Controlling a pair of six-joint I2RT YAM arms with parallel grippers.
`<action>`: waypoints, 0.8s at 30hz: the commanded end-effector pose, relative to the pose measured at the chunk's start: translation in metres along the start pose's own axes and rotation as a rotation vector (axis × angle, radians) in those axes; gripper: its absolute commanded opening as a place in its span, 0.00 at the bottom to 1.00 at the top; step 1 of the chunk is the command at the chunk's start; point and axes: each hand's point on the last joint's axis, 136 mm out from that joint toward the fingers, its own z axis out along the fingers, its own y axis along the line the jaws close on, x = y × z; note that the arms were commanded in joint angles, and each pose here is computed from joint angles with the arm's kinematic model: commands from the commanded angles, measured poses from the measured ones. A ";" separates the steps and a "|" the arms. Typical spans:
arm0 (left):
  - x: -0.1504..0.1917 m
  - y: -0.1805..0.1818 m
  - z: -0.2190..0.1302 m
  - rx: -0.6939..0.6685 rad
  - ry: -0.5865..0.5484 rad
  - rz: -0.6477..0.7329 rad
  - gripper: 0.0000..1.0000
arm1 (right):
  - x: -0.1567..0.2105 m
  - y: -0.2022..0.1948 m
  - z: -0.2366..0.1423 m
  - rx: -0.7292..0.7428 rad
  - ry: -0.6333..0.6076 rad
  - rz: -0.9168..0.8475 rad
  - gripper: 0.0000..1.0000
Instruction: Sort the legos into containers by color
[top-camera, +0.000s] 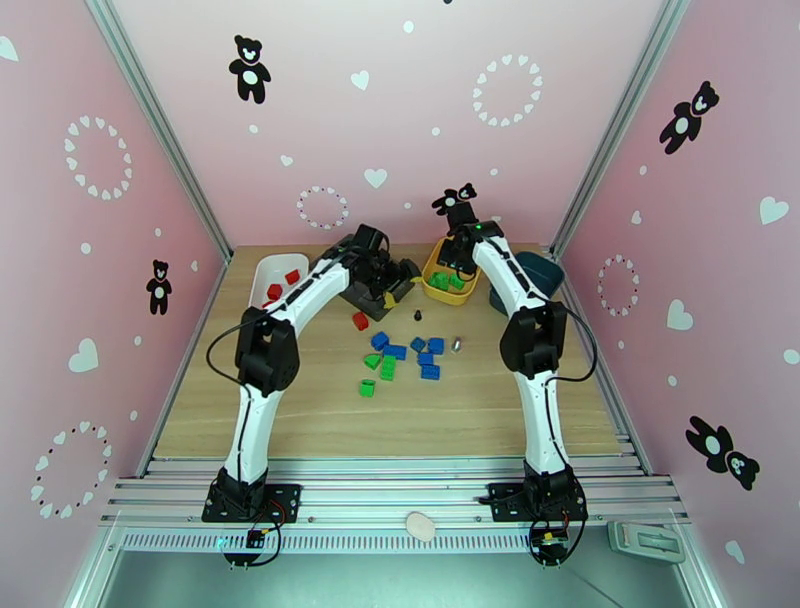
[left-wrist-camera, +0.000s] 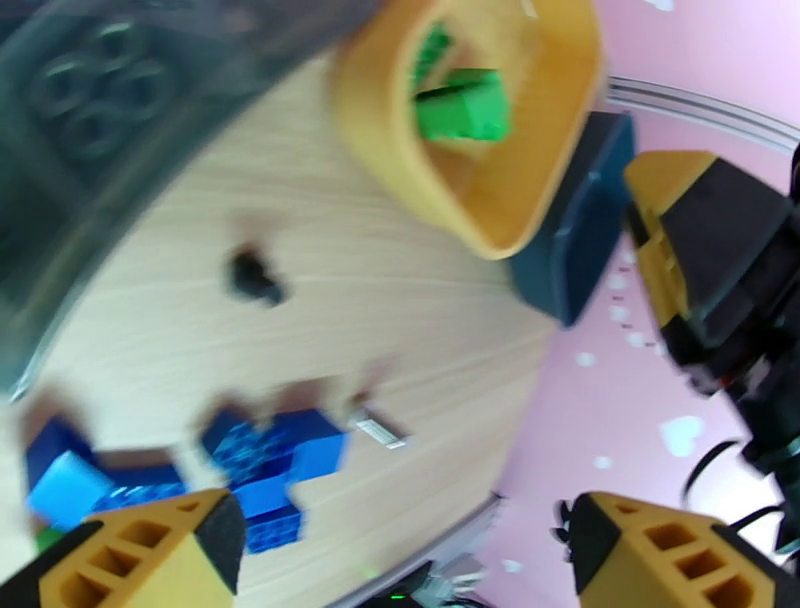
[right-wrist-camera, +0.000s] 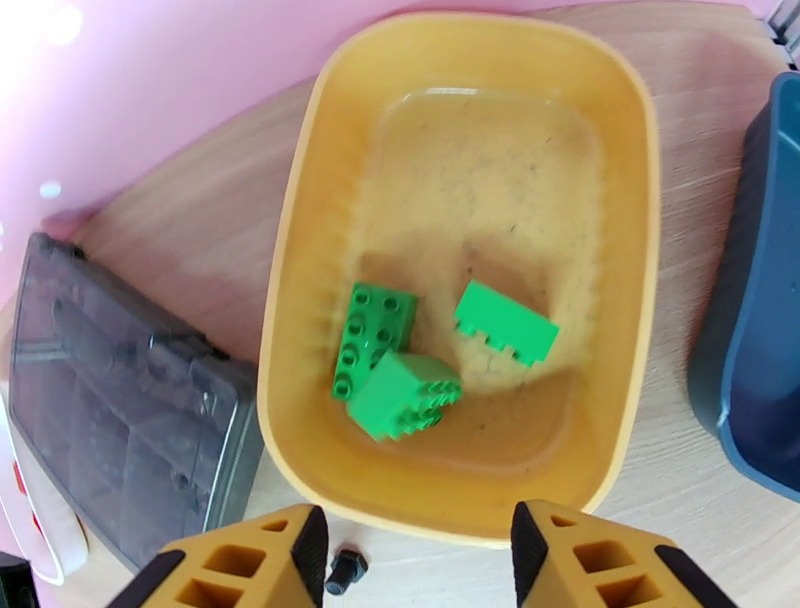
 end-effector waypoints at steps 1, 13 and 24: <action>0.011 0.026 -0.038 -0.130 -0.083 0.065 0.88 | 0.024 0.020 -0.041 -0.048 0.024 -0.103 0.52; 0.071 0.152 -0.077 -0.399 -0.178 -0.070 0.85 | 0.192 0.071 -0.064 -0.119 0.232 -0.343 0.57; 0.087 0.195 -0.100 -0.424 -0.221 -0.180 0.86 | 0.306 0.087 -0.039 -0.104 0.425 -0.471 0.61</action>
